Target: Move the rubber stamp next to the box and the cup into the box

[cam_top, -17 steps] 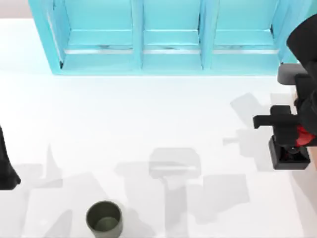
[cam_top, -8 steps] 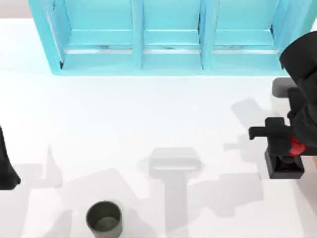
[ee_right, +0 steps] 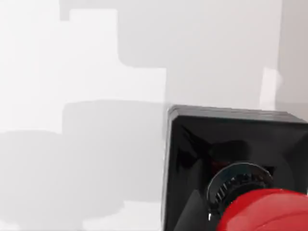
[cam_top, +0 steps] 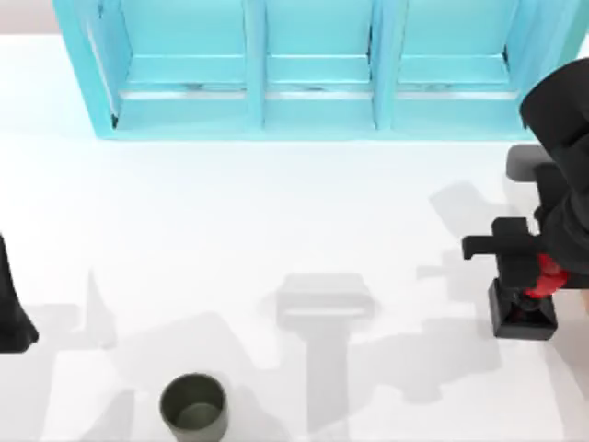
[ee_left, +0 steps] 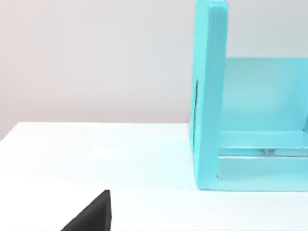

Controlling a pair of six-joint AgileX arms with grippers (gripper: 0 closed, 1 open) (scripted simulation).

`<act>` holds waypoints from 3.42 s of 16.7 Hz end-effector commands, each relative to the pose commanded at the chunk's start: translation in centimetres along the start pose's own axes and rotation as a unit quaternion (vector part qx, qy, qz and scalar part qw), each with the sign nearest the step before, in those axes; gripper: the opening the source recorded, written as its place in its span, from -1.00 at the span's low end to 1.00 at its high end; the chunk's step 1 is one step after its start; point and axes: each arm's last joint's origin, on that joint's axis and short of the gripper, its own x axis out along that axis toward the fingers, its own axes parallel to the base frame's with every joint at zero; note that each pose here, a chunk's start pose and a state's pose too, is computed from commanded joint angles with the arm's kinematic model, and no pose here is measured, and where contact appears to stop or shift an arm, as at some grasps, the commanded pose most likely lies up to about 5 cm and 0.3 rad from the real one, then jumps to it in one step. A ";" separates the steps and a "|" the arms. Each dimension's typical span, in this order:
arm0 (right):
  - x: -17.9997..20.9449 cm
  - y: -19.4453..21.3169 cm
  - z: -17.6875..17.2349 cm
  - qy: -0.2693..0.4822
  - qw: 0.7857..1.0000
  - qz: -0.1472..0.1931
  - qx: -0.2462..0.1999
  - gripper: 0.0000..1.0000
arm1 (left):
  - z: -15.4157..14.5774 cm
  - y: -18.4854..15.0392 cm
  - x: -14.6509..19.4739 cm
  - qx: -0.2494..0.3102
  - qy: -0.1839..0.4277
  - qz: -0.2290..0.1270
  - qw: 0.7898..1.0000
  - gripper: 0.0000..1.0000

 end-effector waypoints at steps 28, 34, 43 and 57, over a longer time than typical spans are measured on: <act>-5.1 0.4 1.5 0.001 1.000 0.000 -0.001 1.00 | 0.0 0.0 0.0 0.000 0.000 0.000 1.000 1.00; -7.7 0.4 1.9 0.001 1.000 0.000 -0.001 1.00 | 0.0 0.0 0.0 0.000 0.000 0.000 1.000 1.00; -9.6 0.3 2.0 0.002 1.000 0.000 -0.002 1.00 | 0.0 0.0 0.0 0.000 0.000 0.000 1.000 1.00; -6.2 16.7 1.1 0.065 0.998 0.012 -0.008 1.00 | 0.0 0.0 0.0 0.000 0.000 0.000 1.000 1.00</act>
